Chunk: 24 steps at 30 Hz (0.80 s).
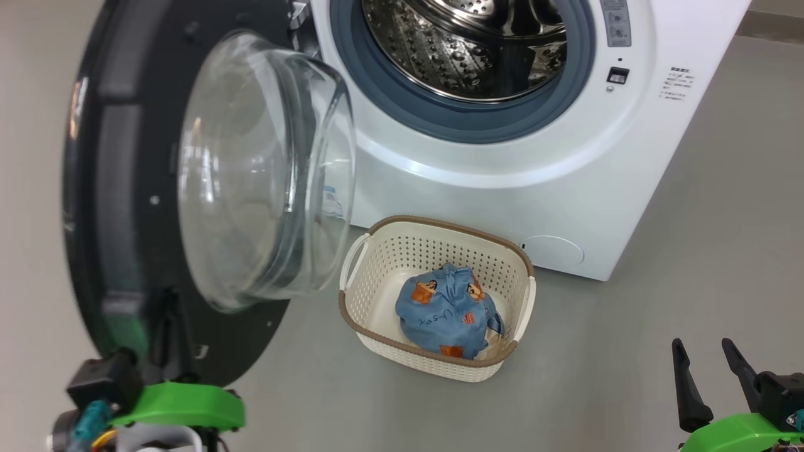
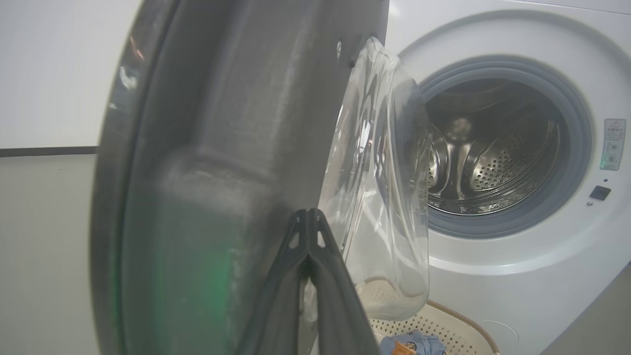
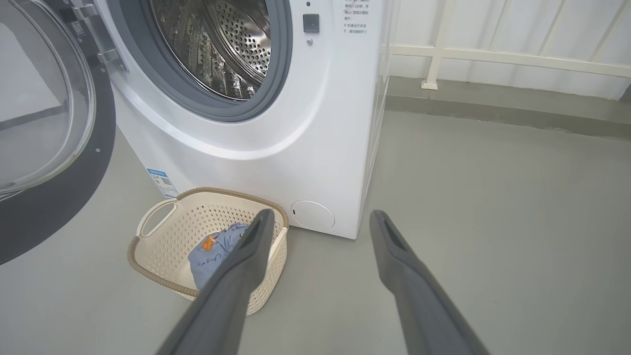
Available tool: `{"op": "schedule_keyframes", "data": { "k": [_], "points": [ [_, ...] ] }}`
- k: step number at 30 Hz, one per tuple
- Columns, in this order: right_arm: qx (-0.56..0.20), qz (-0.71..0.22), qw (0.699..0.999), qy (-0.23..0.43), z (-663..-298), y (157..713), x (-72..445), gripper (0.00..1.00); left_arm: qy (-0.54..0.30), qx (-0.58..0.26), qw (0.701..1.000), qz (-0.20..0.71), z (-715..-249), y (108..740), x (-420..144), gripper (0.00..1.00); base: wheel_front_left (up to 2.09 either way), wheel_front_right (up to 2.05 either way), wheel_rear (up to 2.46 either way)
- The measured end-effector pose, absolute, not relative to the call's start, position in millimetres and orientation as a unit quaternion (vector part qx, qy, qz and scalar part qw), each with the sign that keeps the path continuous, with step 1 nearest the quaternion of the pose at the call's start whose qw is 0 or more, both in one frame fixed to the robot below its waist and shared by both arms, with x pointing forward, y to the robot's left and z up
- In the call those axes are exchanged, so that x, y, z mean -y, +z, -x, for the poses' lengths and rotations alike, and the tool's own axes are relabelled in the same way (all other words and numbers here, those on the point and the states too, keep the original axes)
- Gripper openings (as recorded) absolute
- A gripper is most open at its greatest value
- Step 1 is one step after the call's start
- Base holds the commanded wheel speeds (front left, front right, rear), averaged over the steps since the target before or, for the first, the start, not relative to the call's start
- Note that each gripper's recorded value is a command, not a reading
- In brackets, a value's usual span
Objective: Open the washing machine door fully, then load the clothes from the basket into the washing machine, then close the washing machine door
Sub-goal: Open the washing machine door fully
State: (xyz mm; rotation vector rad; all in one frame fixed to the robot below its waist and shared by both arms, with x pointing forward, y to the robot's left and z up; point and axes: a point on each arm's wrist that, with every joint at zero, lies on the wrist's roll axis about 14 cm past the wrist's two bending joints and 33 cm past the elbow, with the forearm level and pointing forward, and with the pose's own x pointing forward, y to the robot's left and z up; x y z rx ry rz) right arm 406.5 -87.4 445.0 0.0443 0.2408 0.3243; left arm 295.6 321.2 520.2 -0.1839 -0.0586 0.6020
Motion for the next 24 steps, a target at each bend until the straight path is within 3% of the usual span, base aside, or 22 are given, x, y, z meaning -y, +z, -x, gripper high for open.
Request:
{"op": "schedule_keyframes", "data": {
  "k": [24],
  "points": [
    [-0.125,-0.023,0.984,0.125,-401.3,444.2,113.7,1.0,0.402,-0.007,0.913,0.068,-282.4,501.6,-410.8,0.0,0.0,0.0,0.0]
  ]
}}
